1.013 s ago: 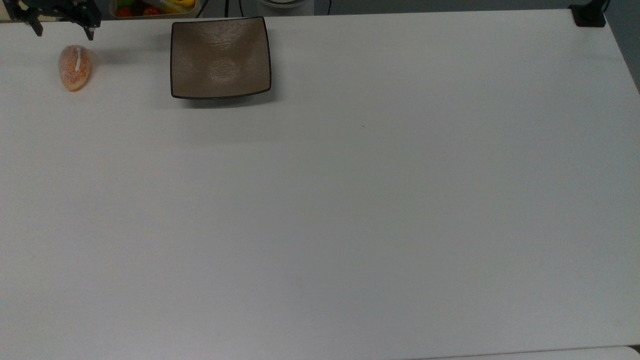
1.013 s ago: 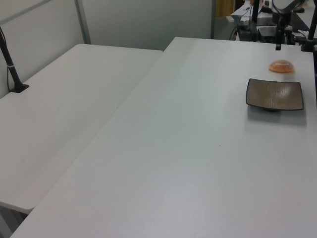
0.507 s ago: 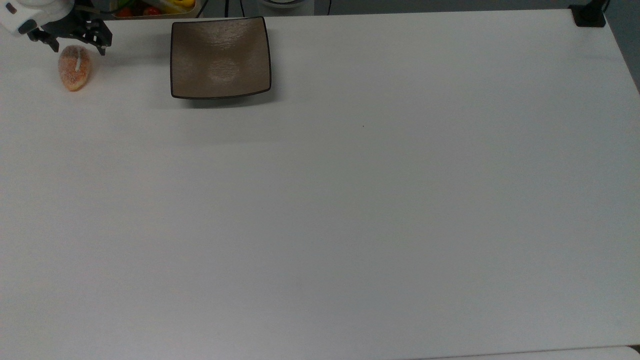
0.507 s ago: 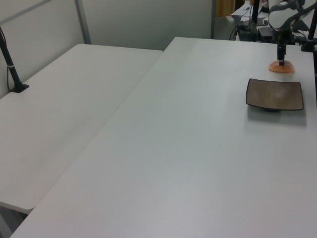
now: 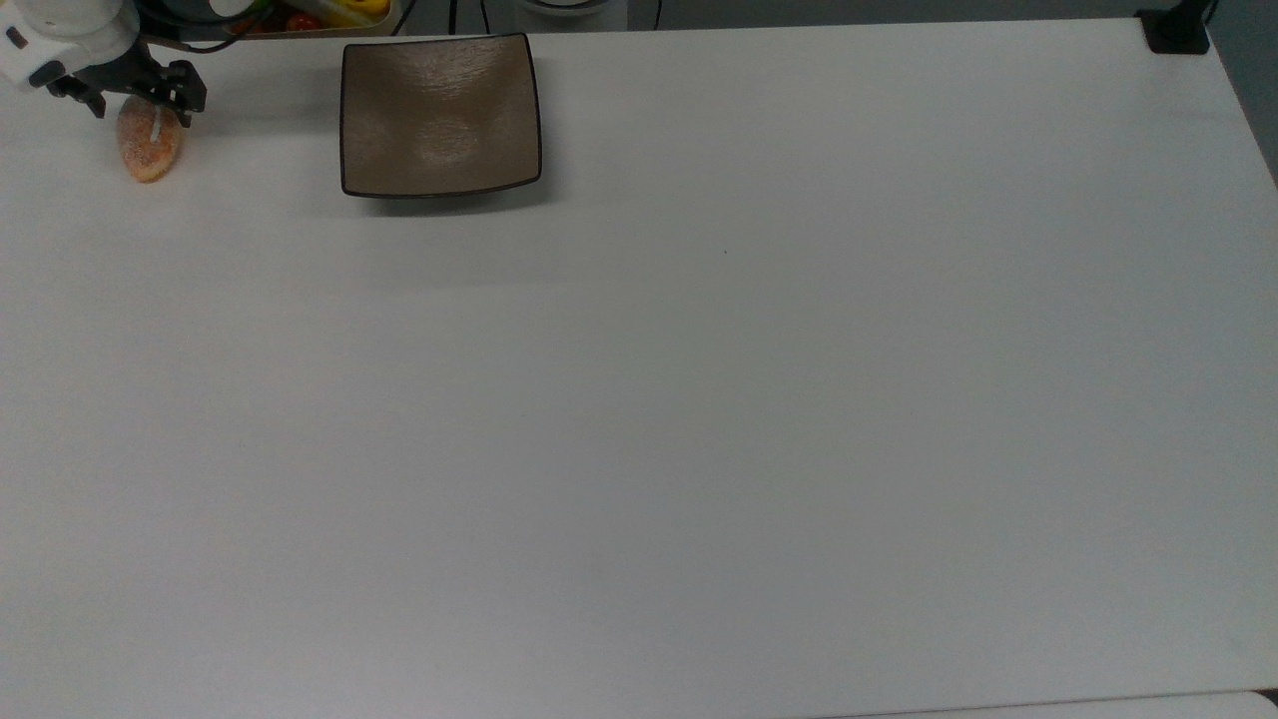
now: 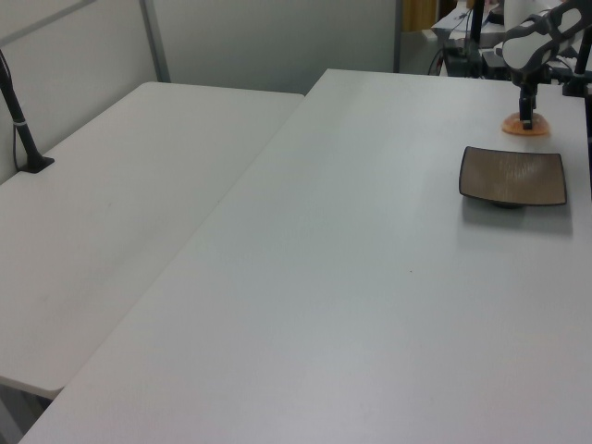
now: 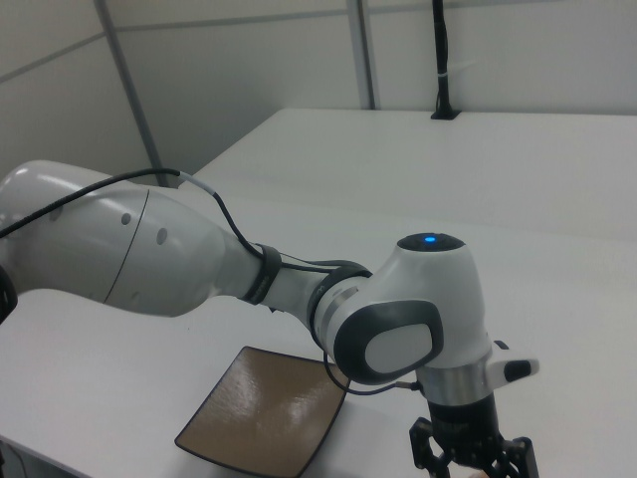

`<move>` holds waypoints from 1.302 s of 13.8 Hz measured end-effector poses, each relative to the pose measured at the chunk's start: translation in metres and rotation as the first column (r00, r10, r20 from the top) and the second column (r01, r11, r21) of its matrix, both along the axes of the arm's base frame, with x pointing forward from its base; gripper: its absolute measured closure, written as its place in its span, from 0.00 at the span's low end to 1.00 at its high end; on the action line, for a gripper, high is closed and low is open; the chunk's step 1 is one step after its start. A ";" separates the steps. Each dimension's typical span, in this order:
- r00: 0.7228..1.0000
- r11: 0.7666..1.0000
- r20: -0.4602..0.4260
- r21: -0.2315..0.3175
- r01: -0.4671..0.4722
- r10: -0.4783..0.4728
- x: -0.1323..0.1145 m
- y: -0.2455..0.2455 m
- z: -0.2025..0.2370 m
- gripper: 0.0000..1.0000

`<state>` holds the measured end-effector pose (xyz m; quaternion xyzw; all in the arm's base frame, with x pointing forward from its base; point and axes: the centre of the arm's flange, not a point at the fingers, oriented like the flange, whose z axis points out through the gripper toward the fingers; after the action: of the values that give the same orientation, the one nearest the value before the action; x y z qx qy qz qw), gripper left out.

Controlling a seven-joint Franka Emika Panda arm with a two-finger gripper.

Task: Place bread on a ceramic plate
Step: 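Lower the gripper onto the bread roll and close on it, then lift the bread roll and carry it over the brown plate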

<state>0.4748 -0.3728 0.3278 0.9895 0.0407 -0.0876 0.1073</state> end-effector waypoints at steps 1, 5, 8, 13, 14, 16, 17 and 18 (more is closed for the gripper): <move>1.000 1.000 -0.001 0.000 0.000 0.000 0.000 0.000 -0.001 0.08; 1.000 1.000 0.006 -0.005 -0.004 0.004 0.001 0.000 0.000 0.49; 1.000 1.000 0.007 -0.006 -0.006 0.006 0.002 0.000 0.000 0.60; 0.999 1.000 0.051 -0.009 -0.011 0.012 0.007 0.003 0.027 0.60; 0.998 1.000 0.061 -0.001 -0.008 0.008 0.006 0.005 0.037 0.60; 0.995 0.999 0.097 0.043 0.001 -0.006 0.007 0.017 0.068 0.59; 0.993 0.997 0.118 0.077 -0.001 -0.008 0.009 0.028 0.087 0.59; 0.991 0.993 0.137 0.114 -0.013 -0.003 0.013 0.043 0.104 0.59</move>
<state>0.4876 -0.3294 0.4318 0.9976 0.0407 -0.0167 0.0530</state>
